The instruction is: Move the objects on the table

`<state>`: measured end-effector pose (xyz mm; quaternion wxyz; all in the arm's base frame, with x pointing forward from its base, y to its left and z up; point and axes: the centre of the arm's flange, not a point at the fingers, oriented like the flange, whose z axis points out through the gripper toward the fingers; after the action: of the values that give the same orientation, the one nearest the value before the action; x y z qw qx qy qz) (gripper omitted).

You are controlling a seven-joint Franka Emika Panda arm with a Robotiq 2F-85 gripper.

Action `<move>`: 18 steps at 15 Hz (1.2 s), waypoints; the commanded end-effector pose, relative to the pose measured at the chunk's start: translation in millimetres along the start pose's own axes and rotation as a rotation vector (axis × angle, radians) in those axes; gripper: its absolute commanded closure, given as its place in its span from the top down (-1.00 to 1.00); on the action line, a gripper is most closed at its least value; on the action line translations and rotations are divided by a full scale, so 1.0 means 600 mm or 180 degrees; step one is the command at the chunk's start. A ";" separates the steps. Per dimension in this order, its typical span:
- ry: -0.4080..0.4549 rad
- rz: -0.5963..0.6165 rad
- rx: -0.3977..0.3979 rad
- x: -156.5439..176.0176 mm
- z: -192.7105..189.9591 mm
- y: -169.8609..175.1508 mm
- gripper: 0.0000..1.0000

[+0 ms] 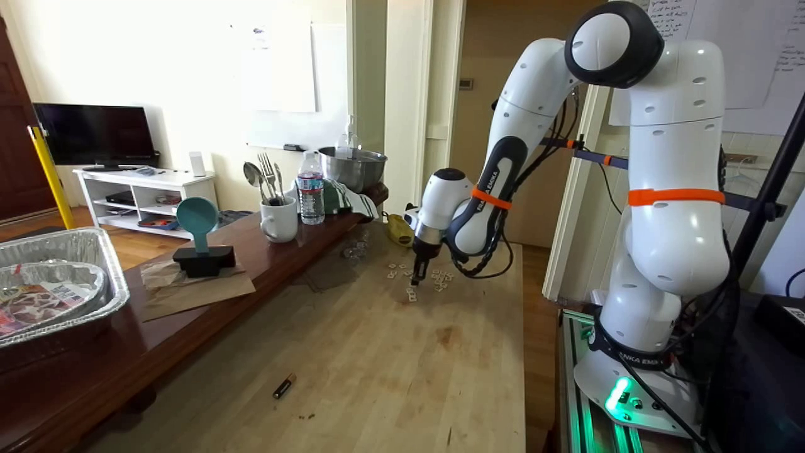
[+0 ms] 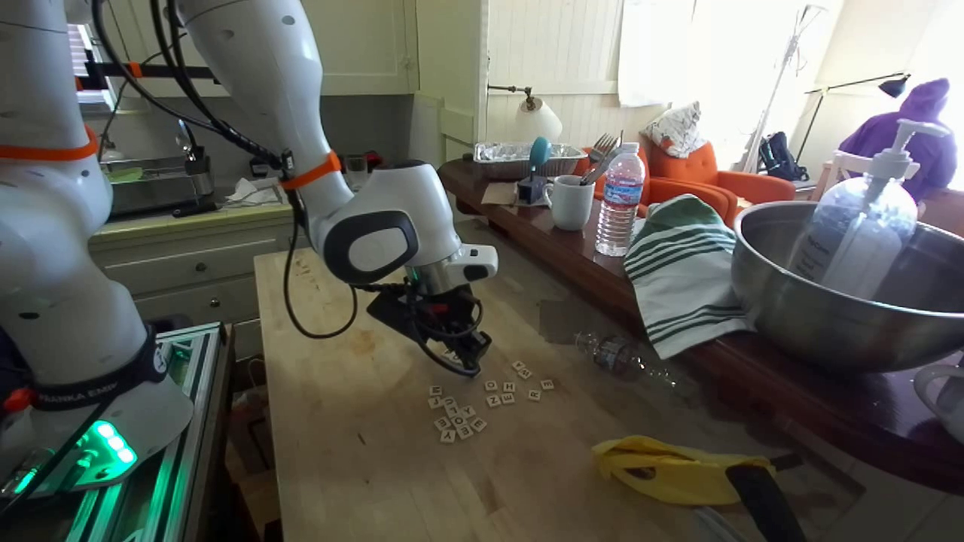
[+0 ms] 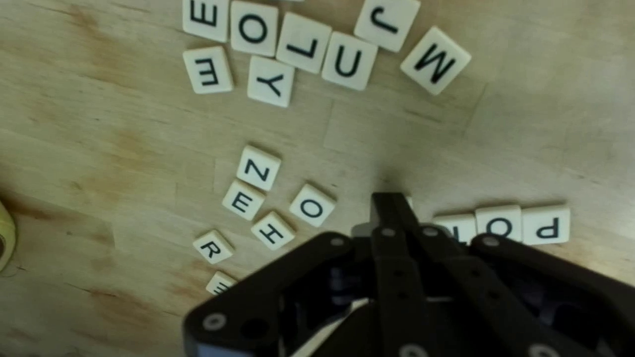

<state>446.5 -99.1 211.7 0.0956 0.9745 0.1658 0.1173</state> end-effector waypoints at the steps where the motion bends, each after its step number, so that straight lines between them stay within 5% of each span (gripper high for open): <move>1: -0.0080 -0.0018 0.0046 0.003 0.023 -0.007 -1.00; 18: 0.0040 -0.0094 0.0017 0.008 -0.026 -0.014 -1.00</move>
<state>451.2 -88.9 213.8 0.0885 0.9724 0.1772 0.1233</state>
